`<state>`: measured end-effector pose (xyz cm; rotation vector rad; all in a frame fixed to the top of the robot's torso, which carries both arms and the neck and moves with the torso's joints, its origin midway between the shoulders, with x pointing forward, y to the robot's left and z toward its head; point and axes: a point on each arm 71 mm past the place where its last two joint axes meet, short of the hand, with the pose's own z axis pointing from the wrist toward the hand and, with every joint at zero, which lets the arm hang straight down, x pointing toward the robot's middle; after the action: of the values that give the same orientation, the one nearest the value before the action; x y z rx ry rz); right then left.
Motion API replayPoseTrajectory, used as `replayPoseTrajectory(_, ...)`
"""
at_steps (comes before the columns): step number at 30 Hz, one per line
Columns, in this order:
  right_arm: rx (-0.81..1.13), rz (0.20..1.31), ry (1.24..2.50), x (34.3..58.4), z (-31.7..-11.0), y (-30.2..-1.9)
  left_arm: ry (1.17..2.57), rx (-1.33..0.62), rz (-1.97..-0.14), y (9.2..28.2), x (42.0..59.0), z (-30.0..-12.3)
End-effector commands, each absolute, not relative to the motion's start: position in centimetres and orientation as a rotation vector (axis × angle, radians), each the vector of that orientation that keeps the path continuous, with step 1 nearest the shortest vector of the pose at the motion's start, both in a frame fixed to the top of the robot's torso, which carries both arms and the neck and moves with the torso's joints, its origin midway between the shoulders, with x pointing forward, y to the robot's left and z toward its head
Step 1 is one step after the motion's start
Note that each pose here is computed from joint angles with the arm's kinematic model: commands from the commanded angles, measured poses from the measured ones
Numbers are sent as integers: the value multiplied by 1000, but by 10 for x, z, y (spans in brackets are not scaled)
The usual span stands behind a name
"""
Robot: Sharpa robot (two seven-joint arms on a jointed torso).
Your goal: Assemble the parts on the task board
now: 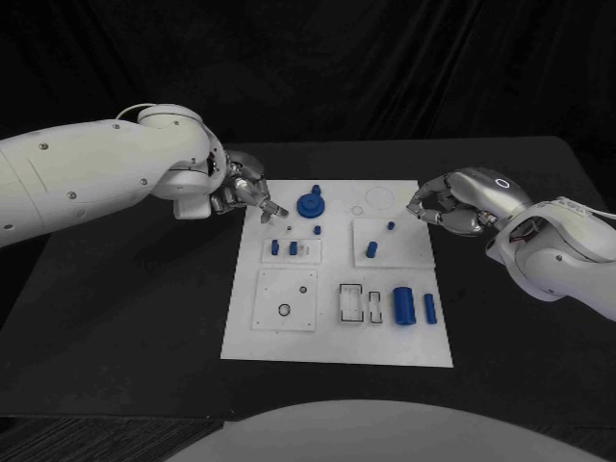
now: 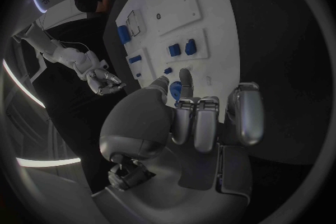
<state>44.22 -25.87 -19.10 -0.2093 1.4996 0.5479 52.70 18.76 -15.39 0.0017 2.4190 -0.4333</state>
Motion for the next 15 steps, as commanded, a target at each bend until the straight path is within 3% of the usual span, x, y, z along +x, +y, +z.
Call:
replayPoseTrajectory(1, -199, 546, 1490, 441, -191, -258, 2490, -3, -434, 186, 528, -156)
replayPoseTrajectory(15, -204, 551, 1490, 442, -191, -256, 2473, 38, -366, 181, 536, -161)
